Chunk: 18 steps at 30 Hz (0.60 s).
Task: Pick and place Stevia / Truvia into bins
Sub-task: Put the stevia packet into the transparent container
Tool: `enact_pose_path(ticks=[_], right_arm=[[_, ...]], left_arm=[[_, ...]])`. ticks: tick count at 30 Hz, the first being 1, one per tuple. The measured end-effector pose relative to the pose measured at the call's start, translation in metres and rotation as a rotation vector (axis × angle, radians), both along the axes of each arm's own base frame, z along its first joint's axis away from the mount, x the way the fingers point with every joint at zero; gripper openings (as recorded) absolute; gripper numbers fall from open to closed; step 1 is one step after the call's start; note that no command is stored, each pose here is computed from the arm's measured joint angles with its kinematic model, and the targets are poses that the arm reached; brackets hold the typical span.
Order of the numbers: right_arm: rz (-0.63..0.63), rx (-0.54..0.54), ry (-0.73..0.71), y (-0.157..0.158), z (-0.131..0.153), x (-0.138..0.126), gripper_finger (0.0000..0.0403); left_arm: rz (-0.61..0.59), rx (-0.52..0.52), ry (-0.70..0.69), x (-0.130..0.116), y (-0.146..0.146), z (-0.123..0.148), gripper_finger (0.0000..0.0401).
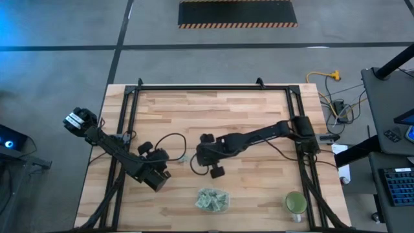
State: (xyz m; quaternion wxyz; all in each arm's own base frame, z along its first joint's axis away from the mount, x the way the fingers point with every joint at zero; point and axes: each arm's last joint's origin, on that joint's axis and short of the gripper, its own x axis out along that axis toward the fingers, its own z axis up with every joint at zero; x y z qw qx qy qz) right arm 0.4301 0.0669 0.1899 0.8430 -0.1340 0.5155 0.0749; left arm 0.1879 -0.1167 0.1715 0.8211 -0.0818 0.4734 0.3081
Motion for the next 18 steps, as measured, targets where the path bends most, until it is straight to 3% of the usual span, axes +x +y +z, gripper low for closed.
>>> enact_pose_path(ticks=[5, 11, 18], right_arm=[[0.012, 0.005, 0.073, 0.017, 0.014, -0.021, 0.0008], [0.059, 0.035, 0.044, 0.047, 0.035, -0.051, 0.0008], [0.219, 0.126, -0.128, 0.088, 0.036, -0.073, 0.0008]], left_arm=[[0.001, 0.096, -0.109, 0.005, 0.001, 0.003, 0.0112], [-0.038, 0.16, -0.171, 0.011, 0.001, 0.005, 0.0112], [-0.155, 0.143, -0.205, 0.023, -0.002, 0.002, 0.0112]])
